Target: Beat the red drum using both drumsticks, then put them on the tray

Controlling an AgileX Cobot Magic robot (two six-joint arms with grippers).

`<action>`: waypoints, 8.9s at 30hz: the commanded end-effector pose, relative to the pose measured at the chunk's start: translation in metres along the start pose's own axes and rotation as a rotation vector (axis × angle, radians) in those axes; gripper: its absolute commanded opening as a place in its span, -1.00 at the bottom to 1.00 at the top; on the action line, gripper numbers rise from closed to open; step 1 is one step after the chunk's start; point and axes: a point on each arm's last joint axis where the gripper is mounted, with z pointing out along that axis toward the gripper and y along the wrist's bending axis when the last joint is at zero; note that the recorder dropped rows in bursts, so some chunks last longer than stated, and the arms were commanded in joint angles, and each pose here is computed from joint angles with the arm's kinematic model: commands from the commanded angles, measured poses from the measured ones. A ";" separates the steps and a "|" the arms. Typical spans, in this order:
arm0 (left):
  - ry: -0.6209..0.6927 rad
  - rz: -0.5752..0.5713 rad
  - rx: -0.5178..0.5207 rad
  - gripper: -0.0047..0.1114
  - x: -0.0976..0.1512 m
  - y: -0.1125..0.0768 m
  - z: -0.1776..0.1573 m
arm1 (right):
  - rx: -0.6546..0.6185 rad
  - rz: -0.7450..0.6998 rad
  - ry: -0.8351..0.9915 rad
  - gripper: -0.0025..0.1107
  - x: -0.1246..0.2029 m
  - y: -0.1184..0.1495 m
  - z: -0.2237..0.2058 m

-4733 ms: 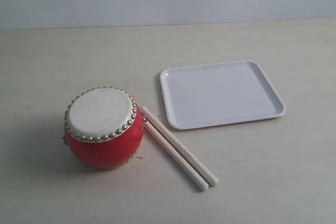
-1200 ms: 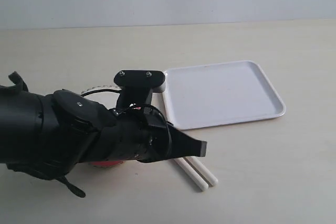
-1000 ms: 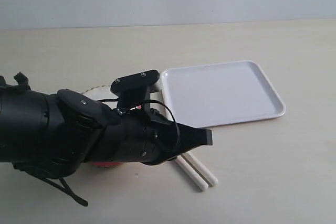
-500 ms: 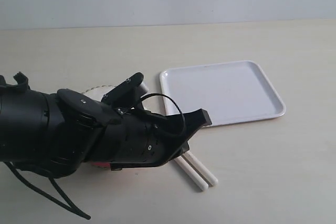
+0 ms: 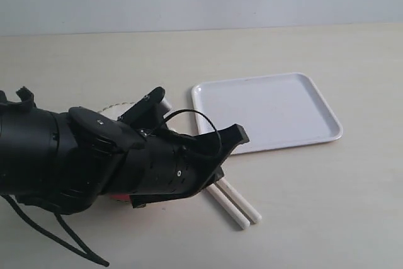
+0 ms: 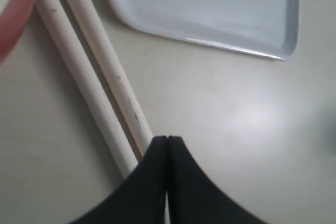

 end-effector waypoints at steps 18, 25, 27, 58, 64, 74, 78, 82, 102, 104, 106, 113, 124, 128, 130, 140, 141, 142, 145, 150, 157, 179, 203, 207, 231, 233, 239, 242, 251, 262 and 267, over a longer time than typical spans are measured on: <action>-0.158 -0.329 -0.008 -0.92 0.034 -0.032 0.023 | 0.007 -0.003 -0.009 -0.96 0.001 -0.001 0.000; -0.222 -0.287 -0.025 -0.91 0.020 -0.029 0.024 | 0.007 -0.003 -0.009 -0.96 0.001 -0.001 0.000; -0.236 -0.240 -0.038 -0.83 0.015 -0.027 0.024 | 0.007 -0.003 -0.009 -0.96 0.001 -0.001 0.000; -0.218 -0.335 -0.086 -0.73 0.016 -0.005 0.026 | 0.007 -0.003 -0.009 -0.96 0.001 -0.001 0.000; -0.210 -0.351 -0.069 -0.92 0.016 -0.018 0.043 | 0.007 -0.003 -0.009 -0.96 0.001 -0.001 0.000; -0.185 -0.342 -0.063 -0.92 0.019 -0.027 0.065 | 0.007 -0.003 -0.009 -0.96 0.001 -0.001 0.000; -0.167 -0.349 -0.074 -0.92 0.022 -0.024 0.070 | 0.007 -0.003 -0.009 -0.96 0.001 -0.001 0.000; -0.161 -0.364 -0.083 -0.92 0.024 -0.021 0.073 | 0.007 -0.003 -0.009 -0.96 0.001 -0.001 0.000; -0.126 -0.399 -0.172 -0.92 0.033 0.014 0.063 | 0.007 -0.003 -0.009 -0.96 0.001 -0.001 0.000; -0.126 -0.399 -0.168 -0.92 0.033 0.014 0.059 | 0.007 -0.003 -0.009 -0.96 0.001 -0.001 0.000; -0.126 -0.398 -0.174 -0.92 0.033 0.017 0.056 | 0.007 -0.003 -0.009 -0.96 0.001 -0.001 0.000; -0.130 -0.423 -0.218 -0.92 0.035 0.036 0.045 | 0.007 -0.003 -0.009 -0.96 0.001 -0.001 0.000; -0.162 -0.334 -0.112 -0.92 0.022 0.014 0.011 | 0.007 -0.003 -0.009 -0.96 0.001 -0.001 0.000; -0.203 -0.266 -0.087 -0.92 0.014 0.013 -0.010 | 0.007 -0.003 -0.009 -0.96 0.001 -0.001 0.000; -0.206 -0.235 -0.107 -0.89 0.012 0.023 -0.015 | 0.007 -0.003 -0.009 -0.96 0.001 -0.001 0.000; -0.149 -0.157 -0.251 0.24 0.010 0.076 -0.019 | 0.007 -0.003 -0.009 -0.96 0.001 -0.001 0.000; -0.140 -0.158 -0.250 0.20 0.011 0.076 -0.018 | 0.007 -0.003 -0.009 -0.96 0.001 -0.001 0.000; -0.132 -0.157 -0.253 0.11 0.012 0.077 -0.017 | 0.007 -0.003 -0.009 -0.96 0.001 -0.001 0.000; -0.121 -0.152 -0.268 -0.18 0.014 0.079 -0.014 | 0.007 -0.003 -0.009 -0.96 0.001 -0.001 0.000; -0.106 -0.155 -0.270 -0.17 0.016 0.080 -0.012 | 0.007 -0.003 -0.009 -0.96 0.001 -0.001 0.000; -0.085 -0.162 -0.208 -0.09 0.016 0.061 -0.009 | 0.007 -0.003 -0.009 -0.96 0.001 -0.001 0.000; -0.156 0.014 -0.268 -0.29 0.030 0.056 0.006 | 0.007 -0.003 -0.009 -0.96 0.001 -0.001 0.000; -0.311 0.187 -0.307 -0.29 0.050 0.043 0.017 | 0.007 -0.003 -0.009 -0.96 0.001 -0.001 0.000; -0.309 0.187 -0.307 -0.29 0.050 0.043 0.017 | 0.007 -0.003 -0.009 -0.96 0.001 -0.001 0.000; -0.258 0.204 -0.328 -0.29 0.058 0.052 0.022 | 0.007 -0.003 -0.009 -0.96 0.001 -0.001 0.000; -0.252 0.197 -0.330 -0.29 0.059 0.053 0.023 | 0.007 -0.003 -0.009 -0.96 0.001 -0.001 0.000; -0.237 0.200 -0.355 -0.29 0.062 0.059 0.030 | 0.007 -0.003 -0.009 -0.96 0.001 -0.001 0.000; -0.253 0.212 -0.353 -0.29 0.062 0.057 0.030 | 0.007 -0.003 -0.009 -0.96 0.001 -0.001 0.000; -0.272 0.224 -0.352 -0.44 0.064 0.056 0.029 | 0.007 -0.003 -0.009 -0.96 0.001 -0.001 0.000; -0.274 0.222 -0.352 -0.92 0.063 0.056 0.028 | 0.007 -0.003 -0.009 -0.96 0.001 -0.001 0.000; -0.326 0.238 -0.347 -0.92 0.063 0.052 0.023 | 0.007 -0.003 -0.009 -0.96 0.001 -0.001 0.000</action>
